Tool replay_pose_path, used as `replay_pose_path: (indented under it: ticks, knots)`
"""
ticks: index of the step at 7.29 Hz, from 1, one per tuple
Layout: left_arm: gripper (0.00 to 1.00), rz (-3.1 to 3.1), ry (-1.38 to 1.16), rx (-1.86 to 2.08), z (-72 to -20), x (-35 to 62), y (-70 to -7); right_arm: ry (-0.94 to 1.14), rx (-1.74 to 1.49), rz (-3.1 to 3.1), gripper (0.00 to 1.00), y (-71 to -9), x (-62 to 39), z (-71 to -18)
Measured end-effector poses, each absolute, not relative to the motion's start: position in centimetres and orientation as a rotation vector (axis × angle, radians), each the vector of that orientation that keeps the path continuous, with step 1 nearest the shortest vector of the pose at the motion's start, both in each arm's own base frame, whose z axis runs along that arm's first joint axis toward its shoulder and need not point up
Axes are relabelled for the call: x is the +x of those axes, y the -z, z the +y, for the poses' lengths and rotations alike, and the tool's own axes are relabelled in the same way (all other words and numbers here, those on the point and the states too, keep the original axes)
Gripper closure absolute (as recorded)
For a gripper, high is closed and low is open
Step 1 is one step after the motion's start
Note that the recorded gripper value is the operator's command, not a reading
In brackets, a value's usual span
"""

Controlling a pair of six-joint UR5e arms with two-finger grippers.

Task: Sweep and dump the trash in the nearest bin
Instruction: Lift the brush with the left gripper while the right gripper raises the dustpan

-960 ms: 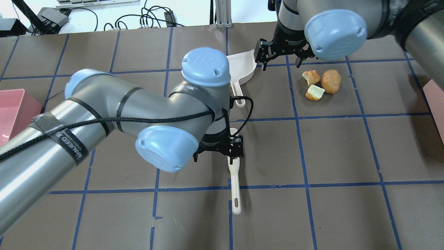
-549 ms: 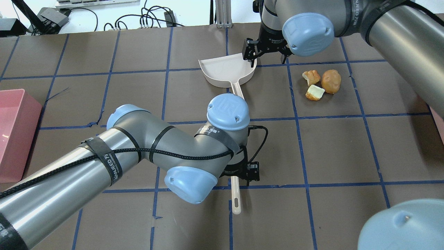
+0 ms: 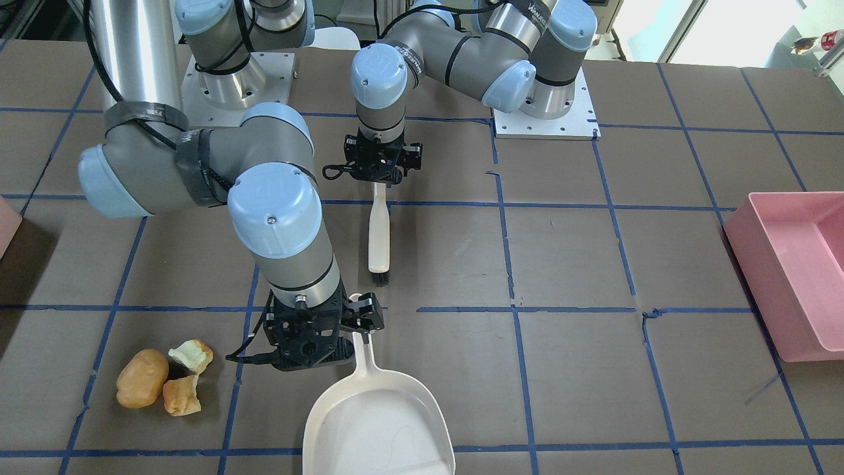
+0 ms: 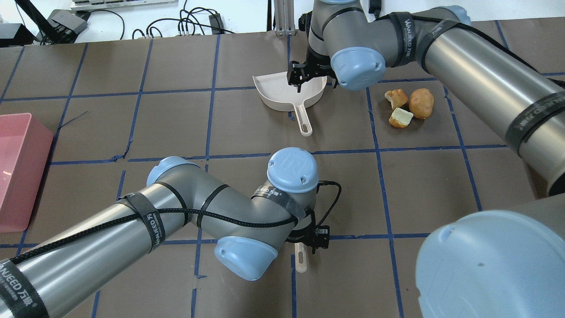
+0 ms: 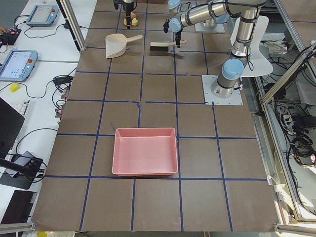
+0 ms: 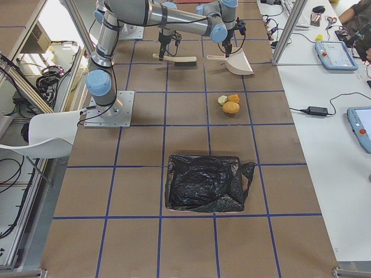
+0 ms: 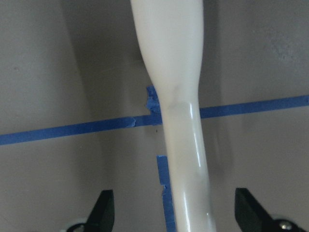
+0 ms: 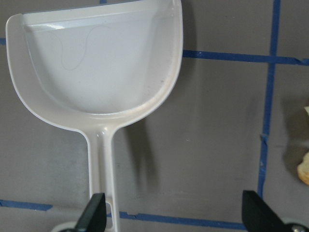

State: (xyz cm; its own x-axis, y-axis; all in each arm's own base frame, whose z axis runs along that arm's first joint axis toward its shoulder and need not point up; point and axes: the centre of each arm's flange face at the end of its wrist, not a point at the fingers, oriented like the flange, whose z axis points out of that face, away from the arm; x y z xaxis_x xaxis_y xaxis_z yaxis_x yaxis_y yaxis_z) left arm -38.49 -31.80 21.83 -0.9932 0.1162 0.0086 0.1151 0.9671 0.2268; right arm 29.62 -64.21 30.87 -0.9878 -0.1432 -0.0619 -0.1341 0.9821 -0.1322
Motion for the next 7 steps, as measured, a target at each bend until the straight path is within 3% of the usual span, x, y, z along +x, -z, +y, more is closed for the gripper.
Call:
replay_pose_path:
  ticks: [5, 7]
  knots:
    - [0.95, 3.104, -0.364, 0.194, -31.6, -38.8, -21.4, 0.122, -0.354, 3.047, 0.0, -25.0, 30.2, -61.9]
    - [1.0, 3.105, -0.363, 0.194, -31.6, -38.8, -21.5, 0.102, -0.352, 3.048, 0.0, -24.2, 30.2, -61.4]
